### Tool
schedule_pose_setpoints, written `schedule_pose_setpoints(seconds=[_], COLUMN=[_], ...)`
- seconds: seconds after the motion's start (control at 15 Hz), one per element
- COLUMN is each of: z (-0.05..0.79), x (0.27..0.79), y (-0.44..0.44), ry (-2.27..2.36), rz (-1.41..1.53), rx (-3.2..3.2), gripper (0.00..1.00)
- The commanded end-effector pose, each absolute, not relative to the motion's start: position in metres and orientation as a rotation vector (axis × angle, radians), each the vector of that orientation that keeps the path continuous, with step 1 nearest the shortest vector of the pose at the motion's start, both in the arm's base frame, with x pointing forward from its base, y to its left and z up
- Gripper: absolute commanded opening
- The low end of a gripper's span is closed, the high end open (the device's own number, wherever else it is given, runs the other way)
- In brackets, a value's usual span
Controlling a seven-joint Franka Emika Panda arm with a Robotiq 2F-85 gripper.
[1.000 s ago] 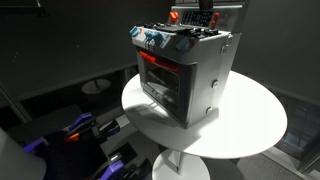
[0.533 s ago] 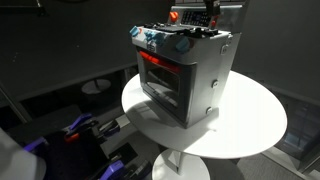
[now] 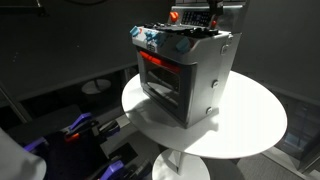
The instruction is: Push the top right button of the toy stove
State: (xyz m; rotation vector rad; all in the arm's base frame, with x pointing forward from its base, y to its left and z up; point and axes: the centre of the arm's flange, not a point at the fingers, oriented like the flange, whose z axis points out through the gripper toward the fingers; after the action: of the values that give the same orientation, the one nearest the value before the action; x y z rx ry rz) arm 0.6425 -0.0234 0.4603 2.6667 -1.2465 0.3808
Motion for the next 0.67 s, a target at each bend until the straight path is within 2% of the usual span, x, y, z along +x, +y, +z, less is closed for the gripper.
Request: schedule_pose_setpoints(seconds=[0.0, 0.6], z=[0.459, 0.480], x=[0.666, 0.636], y=[-0.026, -0.030], ry=[-1.282, -1.292], rz=[0.391, 0.316], rx=[2.665, 2.691], gripper=[1.00, 1.00])
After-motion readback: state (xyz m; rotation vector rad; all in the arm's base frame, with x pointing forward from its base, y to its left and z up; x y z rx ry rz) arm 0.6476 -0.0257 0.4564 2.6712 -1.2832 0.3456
